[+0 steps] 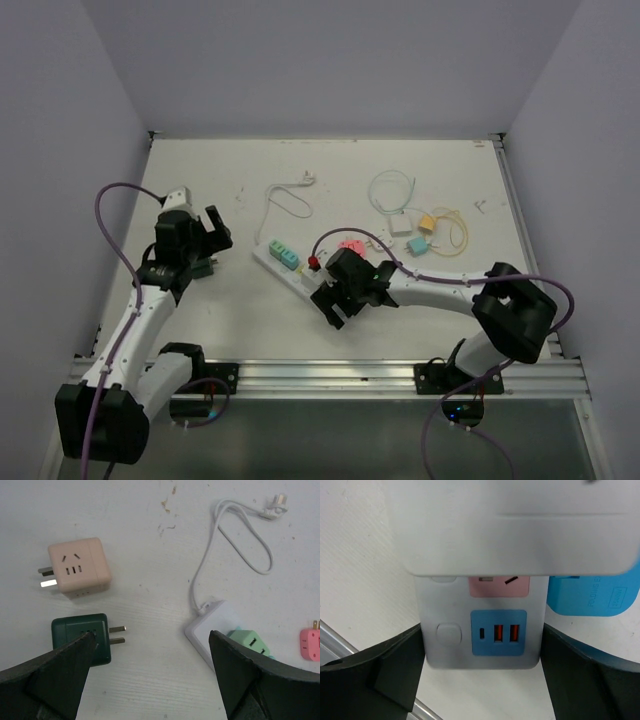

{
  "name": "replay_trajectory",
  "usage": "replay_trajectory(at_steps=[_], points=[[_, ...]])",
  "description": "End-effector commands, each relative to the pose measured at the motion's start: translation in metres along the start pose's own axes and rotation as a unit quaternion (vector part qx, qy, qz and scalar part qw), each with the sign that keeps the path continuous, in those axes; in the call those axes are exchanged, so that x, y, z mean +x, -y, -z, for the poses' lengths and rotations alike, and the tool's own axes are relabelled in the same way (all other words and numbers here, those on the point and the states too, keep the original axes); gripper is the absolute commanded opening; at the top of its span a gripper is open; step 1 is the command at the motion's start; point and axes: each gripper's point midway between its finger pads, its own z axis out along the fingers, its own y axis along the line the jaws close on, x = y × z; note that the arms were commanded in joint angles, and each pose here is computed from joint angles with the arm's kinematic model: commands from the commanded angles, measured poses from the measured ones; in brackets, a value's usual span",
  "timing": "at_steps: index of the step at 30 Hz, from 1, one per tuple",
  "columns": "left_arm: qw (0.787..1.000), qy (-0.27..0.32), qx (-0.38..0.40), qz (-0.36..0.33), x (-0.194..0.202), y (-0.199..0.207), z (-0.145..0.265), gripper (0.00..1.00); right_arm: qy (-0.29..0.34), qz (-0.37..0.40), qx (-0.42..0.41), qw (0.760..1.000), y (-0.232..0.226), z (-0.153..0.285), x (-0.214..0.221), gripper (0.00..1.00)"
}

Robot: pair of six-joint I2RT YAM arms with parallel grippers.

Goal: Pull the plug off the socket

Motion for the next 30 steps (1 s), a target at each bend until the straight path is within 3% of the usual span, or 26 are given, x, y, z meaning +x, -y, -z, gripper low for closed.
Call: replay_trajectory(at_steps=[1, 5, 12, 18, 30], points=[[0.999, -0.016, 0.046, -0.001, 0.009, 0.022, -0.002, 1.0, 0.003, -0.017, -0.026, 1.0, -0.013, 0.016, -0.004, 0.92], [0.995, -0.074, 0.06, 0.016, 0.041, 0.033, 0.001, 1.0, 0.041, -0.016, -0.043, 0.998, -0.021, 0.034, -0.026, 0.99], [0.978, -0.157, 0.119, 0.074, 0.102, 0.075, 0.023, 1.0, 0.094, -0.018, -0.023, 0.995, -0.016, 0.062, -0.06, 0.97], [0.966, -0.18, 0.136, 0.123, 0.13, 0.096, 0.023, 0.98, 0.146, -0.012, 0.008, 0.989, -0.009, 0.077, -0.098, 0.94], [0.965, -0.206, 0.103, 0.128, 0.161, 0.119, 0.002, 0.92, 0.134, 0.002, 0.037, 0.99, -0.003, 0.046, -0.131, 0.91]])
